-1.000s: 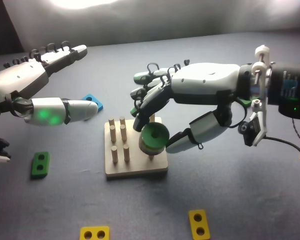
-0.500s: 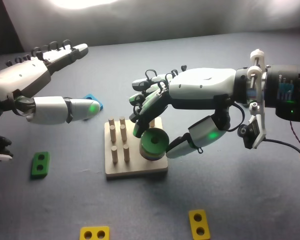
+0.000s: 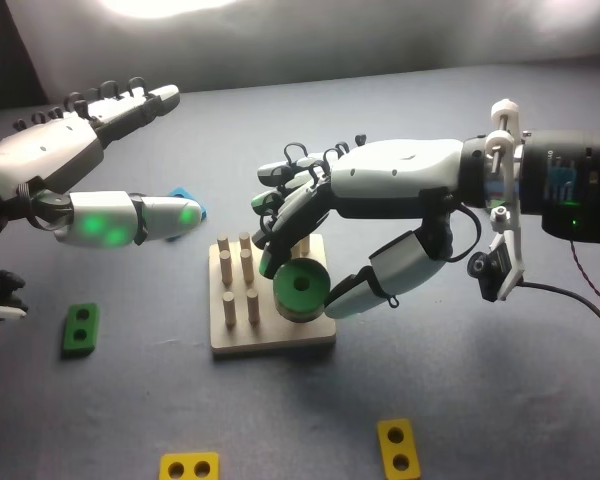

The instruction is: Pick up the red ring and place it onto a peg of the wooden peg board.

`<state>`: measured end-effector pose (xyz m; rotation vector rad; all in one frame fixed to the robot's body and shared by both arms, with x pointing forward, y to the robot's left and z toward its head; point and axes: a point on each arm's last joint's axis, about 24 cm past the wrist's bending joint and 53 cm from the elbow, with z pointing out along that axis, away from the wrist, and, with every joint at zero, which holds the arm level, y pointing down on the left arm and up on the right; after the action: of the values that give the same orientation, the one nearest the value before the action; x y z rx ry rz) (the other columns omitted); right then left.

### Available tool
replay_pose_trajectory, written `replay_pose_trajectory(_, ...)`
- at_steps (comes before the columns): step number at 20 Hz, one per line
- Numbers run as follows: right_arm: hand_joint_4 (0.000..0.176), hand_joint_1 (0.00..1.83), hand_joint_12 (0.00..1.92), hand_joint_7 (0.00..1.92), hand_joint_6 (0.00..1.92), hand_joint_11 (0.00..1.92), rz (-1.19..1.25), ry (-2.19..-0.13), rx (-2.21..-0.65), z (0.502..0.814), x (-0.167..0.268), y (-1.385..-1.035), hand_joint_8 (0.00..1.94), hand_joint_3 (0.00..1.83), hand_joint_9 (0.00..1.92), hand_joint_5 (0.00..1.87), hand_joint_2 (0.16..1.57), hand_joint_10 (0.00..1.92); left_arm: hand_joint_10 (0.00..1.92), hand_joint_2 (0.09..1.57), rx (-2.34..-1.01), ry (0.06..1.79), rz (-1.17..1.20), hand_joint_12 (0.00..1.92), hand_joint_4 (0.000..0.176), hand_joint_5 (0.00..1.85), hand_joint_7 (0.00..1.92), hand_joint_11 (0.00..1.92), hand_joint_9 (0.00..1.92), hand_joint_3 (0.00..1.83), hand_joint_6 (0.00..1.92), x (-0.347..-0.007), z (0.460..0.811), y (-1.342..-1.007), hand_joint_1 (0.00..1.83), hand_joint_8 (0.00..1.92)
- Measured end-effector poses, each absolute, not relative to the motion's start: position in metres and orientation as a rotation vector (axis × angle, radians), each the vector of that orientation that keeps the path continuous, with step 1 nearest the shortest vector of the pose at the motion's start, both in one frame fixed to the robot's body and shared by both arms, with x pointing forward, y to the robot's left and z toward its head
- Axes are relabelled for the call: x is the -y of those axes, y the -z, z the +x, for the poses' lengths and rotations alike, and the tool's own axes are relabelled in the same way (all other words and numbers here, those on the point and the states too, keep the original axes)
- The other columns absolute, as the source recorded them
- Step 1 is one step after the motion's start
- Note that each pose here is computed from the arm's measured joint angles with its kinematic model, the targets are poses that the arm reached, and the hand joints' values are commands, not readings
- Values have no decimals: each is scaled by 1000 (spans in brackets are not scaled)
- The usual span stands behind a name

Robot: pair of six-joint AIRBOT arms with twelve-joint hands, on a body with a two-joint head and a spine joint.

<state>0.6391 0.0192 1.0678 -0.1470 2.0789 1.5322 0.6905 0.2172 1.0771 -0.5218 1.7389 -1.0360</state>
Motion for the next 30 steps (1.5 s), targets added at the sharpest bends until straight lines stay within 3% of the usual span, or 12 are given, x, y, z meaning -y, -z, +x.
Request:
replay_pose_trajectory(9,0,1091,0,547,1148,0,-145,-1453,-2100,650,-12,-1057,3,2,260,884,1162,7,0,987,-1741,1038,-515,7,139,69,13,14,0,3,4,-216,690,-1078,441,4)
replay_pose_trajectory(13,0,1079,0,539,1160,0,-146,-1453,-2100,650,-13,-1057,0,1,260,875,1166,5,0,983,-1741,1038,-515,8,150,64,10,15,0,0,1,-216,691,-1078,431,2)
replay_pose_trajectory(14,26,1019,15,490,1237,18,-146,-1453,-2100,650,-13,-1057,3,3,264,817,1191,5,0,980,-1742,1037,-516,6,152,64,10,9,0,0,1,-216,691,-1078,429,2)
replay_pose_trajectory(16,56,916,247,292,243,10,-146,-1452,-2101,650,-13,-1057,0,0,184,369,1001,0,0,977,-1741,1038,-515,6,147,66,14,8,0,0,1,-216,691,-1078,439,3)
replay_pose_trajectory(18,166,804,15,19,10,0,-152,-1444,-2105,650,-13,-1055,0,0,6,27,873,0,0,969,-1742,1037,-516,4,147,62,7,3,0,0,0,-216,691,-1078,425,2)
replay_pose_trajectory(19,174,803,2,3,1,0,-153,-1444,-2105,650,-14,-1055,0,0,0,5,852,0,0,973,-1741,1038,-515,5,146,54,2,5,0,0,0,-216,691,-1078,421,0)
replay_pose_trajectory(25,176,764,0,0,0,0,-116,-1480,-2077,648,-7,-1062,0,0,0,0,810,0,0,977,-1737,1032,-531,0,169,63,10,0,0,1,4,-223,686,-1075,435,3)
replay_pose_trajectory(26,130,776,0,0,0,0,-64,-1495,-2042,650,8,-1070,0,0,0,0,814,0,0,977,-1735,1030,-546,0,171,57,14,0,0,0,1,-226,683,-1075,429,5)
replay_pose_trajectory(27,115,749,0,0,0,0,-23,-1489,-2003,654,26,-1080,0,0,0,0,827,0,0,984,-1728,1027,-553,0,164,51,19,0,0,3,0,-231,681,-1079,413,6)
replay_pose_trajectory(28,164,735,0,0,0,0,11,-1474,-1961,659,44,-1091,0,0,0,0,864,0,0,992,-1705,1030,-556,0,141,53,10,0,0,6,1,-235,680,-1086,404,1)
replay_pose_trajectory(29,174,686,0,0,0,0,72,-1456,-1905,668,68,-1106,0,0,0,0,847,0,0,999,-1670,1038,-555,0,133,49,14,0,0,8,0,-242,678,-1098,402,3)
replay_pose_trajectory(30,130,532,0,0,0,0,138,-1447,-1833,676,92,-1125,0,18,0,0,908,0,0,1004,-1626,1054,-539,0,136,51,16,0,0,9,1,-245,674,-1113,417,3)
